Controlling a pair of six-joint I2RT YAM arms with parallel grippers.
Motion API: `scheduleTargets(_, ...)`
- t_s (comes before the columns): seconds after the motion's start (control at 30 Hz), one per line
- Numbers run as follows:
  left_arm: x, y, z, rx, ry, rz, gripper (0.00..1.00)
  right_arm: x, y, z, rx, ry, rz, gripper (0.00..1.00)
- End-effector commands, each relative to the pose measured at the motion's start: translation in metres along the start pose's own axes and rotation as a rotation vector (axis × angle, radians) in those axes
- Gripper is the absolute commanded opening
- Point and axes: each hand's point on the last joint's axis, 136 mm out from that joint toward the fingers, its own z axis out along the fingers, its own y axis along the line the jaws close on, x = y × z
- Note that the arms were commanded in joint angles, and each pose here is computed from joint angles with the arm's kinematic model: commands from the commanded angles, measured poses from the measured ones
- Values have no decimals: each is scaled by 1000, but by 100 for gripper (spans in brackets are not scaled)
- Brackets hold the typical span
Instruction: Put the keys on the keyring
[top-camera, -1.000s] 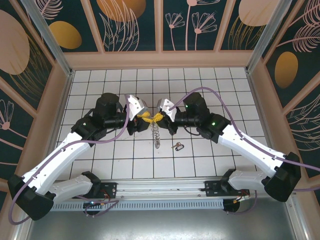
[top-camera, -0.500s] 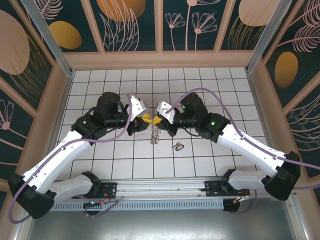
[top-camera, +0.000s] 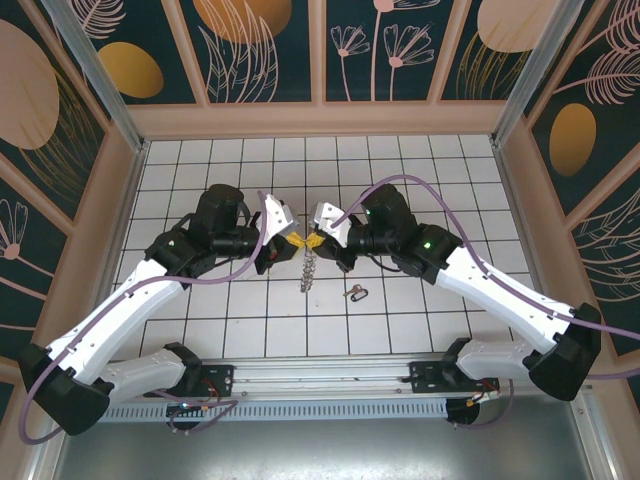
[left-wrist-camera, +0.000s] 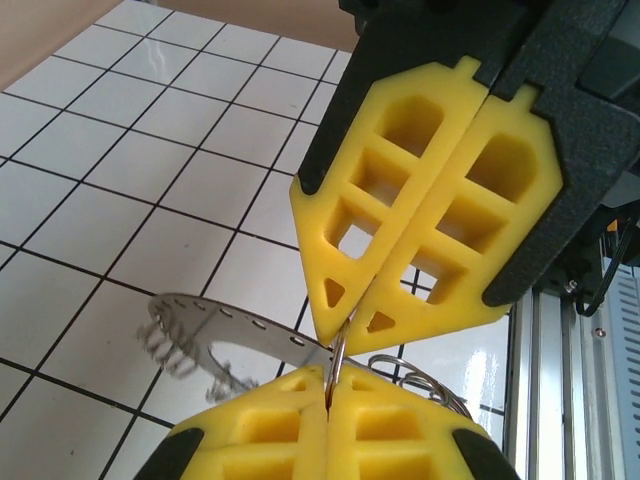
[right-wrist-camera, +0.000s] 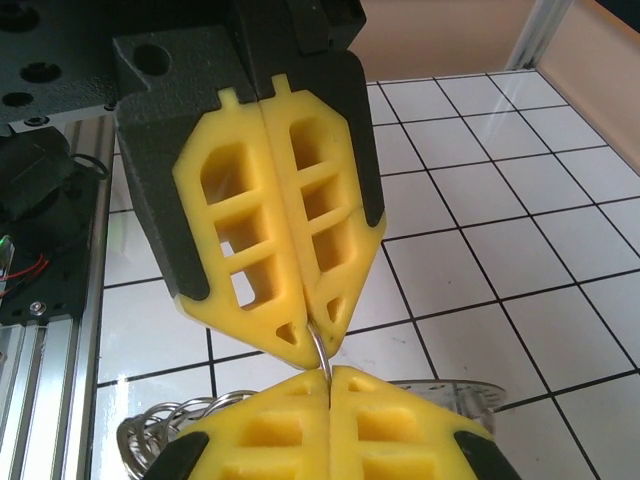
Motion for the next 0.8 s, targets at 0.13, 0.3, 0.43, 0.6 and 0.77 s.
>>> scheduleTargets(0.13,-35,-11,-11,37,-177,22,0,-28,11,-12,-25,-122,-40,17)
scheduleTargets(0.3,-37,-19,-15,62,-263,-4,0,-21,11,-25,8,-178,-1,31)
scheduleTargets(0.43,-42,-26,-19,95,-319,-8,0,-16,11,-31,3,-202,27,32)
scheduleTargets(0.6,-49,-37,-23,159,-367,-4,0,-20,16,-41,-11,-265,29,31)
scheduleTargets(0.77,-54,-44,-26,212,-402,1,0,-25,20,-48,-46,-311,22,31)
